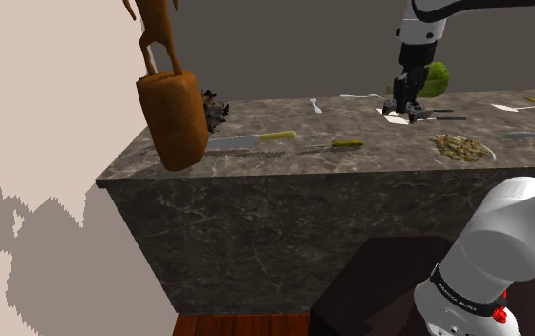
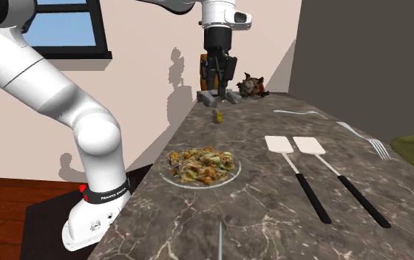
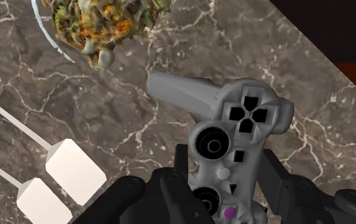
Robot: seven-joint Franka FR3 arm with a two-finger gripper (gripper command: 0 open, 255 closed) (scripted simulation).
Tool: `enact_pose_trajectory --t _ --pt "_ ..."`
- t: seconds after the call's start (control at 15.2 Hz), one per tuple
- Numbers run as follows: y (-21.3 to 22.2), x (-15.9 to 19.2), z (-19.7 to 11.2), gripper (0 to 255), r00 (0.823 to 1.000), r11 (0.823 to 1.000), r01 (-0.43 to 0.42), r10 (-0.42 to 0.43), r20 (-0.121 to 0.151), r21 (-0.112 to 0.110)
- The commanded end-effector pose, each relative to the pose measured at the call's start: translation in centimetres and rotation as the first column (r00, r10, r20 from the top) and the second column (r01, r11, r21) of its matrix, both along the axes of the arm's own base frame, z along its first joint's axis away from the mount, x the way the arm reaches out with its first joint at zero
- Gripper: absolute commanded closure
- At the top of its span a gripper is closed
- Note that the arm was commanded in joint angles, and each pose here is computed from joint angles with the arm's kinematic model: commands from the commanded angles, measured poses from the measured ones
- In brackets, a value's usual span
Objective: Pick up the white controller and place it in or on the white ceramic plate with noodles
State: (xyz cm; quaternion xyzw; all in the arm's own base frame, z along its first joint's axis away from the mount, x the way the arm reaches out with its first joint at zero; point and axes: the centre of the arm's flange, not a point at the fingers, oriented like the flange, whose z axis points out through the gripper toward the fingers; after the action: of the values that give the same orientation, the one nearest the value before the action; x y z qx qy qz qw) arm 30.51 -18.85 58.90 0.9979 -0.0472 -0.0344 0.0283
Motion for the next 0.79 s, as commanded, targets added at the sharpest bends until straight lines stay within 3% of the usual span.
enact_pose_trajectory --t 0.0,0.73 --pt "-1.5 -2.0 0.3 255 1.0 1.0 0.0 0.0 0.0 0.0" --pt "-10.0 -13.7 1.6 255 1.0 1.0 0.0 0.0 0.0 0.0"
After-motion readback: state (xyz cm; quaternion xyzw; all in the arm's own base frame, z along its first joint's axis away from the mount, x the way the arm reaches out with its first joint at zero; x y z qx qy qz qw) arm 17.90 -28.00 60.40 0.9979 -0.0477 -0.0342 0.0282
